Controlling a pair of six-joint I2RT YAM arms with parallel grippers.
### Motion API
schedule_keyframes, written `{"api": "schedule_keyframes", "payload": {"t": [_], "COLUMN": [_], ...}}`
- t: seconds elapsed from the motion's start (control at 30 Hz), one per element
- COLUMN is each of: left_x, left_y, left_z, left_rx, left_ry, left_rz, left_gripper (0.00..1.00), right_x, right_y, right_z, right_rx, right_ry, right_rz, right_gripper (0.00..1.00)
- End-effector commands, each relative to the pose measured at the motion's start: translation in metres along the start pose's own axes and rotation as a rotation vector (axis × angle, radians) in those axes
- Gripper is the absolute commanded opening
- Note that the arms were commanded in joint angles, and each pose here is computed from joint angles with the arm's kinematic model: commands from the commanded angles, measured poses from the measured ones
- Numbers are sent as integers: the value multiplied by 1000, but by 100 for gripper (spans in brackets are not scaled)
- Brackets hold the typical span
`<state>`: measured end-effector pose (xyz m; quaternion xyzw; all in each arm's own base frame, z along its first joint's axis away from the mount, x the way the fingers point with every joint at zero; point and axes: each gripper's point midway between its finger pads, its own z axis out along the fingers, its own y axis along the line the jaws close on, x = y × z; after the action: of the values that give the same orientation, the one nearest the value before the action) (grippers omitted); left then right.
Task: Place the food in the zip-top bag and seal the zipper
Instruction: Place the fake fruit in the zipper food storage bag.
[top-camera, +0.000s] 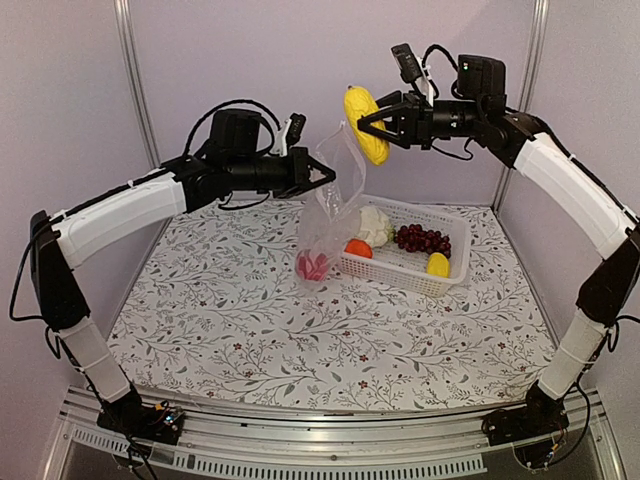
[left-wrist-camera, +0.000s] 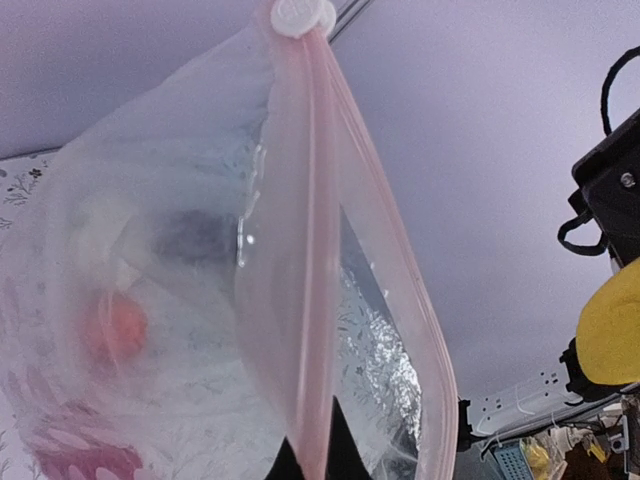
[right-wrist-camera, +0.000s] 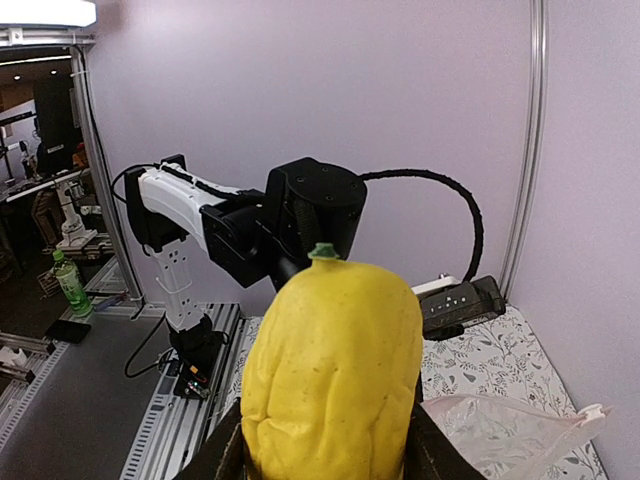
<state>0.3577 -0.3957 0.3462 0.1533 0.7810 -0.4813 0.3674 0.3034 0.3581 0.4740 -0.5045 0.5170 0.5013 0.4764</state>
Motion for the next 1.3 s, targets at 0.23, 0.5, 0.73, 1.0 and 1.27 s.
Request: {"api": "schedule_keyframes", "payload": {"t": [0.23, 0.5, 0.73, 1.0, 1.27], "left_x": [13, 11, 10, 5, -1], "left_y": [-28, -31, -22, 0, 69], "left_z": [2, -10, -15, -22, -64], "left_rx": [73, 58, 29, -35, -288], "left_ry": [54, 40, 19, 5, 70], "left_rz": [-17, 3, 2, 0, 28], "left_gripper": [0, 0, 0, 0, 0], "right_x": [5, 48, 57, 47, 57], "right_y": [-28, -62, -58, -39, -52], "right_z": [25, 38, 34, 22, -28], "right_rx": [34, 123, 136, 128, 245], "right_ry": [-46, 10, 30, 39, 86], "right_rz": [31, 38, 31, 17, 34], "right_gripper": [36, 48, 68, 72, 74]}}
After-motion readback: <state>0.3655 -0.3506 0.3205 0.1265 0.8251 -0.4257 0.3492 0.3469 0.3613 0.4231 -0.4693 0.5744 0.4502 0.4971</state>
